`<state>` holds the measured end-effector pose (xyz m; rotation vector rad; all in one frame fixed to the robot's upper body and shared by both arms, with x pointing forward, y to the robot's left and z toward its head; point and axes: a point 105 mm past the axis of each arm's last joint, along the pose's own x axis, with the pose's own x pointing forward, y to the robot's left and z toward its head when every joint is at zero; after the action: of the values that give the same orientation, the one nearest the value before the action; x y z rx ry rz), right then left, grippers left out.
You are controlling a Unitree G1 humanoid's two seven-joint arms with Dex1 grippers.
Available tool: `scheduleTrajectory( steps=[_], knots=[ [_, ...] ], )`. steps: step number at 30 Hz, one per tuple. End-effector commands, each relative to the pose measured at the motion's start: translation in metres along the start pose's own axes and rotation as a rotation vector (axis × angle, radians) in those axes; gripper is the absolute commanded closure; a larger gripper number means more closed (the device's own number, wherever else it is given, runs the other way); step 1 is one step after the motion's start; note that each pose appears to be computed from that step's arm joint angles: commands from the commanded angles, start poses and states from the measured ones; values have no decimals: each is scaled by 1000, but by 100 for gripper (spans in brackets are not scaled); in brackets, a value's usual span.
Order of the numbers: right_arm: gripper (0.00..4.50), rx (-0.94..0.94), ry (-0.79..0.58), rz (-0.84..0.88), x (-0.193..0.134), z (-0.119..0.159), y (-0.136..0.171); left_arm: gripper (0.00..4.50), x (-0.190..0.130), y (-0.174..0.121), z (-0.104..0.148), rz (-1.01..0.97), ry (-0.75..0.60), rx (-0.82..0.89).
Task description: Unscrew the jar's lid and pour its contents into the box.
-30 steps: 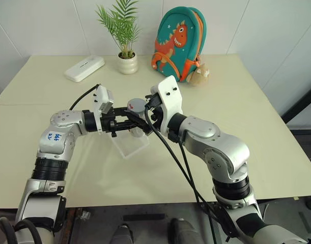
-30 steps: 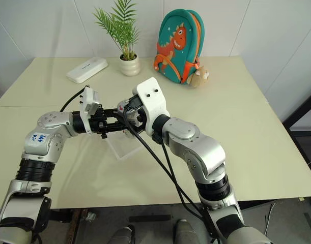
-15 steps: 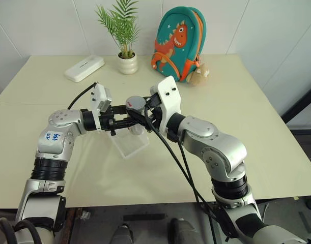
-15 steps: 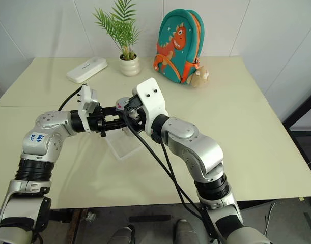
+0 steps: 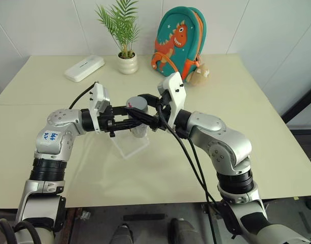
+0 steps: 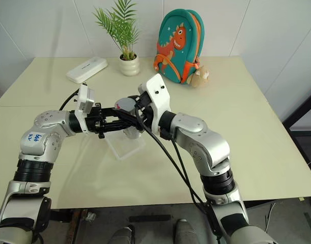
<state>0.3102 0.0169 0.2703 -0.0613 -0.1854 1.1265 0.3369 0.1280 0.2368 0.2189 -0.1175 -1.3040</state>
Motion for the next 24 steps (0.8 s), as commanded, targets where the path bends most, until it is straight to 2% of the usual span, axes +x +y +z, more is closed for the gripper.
scheduleTrajectory(
  steps=[1,8,14,20,24],
  knots=[
    [139,-83,-83,224,5,25,36,256,2,-4,5,-40,8,14],
    [139,-123,-54,294,5,19,39,256,-1,-3,5,-45,26,31],
    [139,-137,28,242,10,3,30,256,-1,-6,4,-43,29,42],
    [139,-126,14,177,15,5,22,256,-2,-7,4,-38,32,44],
    [187,-106,-26,168,16,13,21,256,-3,-7,4,-28,33,44]
  ],
)
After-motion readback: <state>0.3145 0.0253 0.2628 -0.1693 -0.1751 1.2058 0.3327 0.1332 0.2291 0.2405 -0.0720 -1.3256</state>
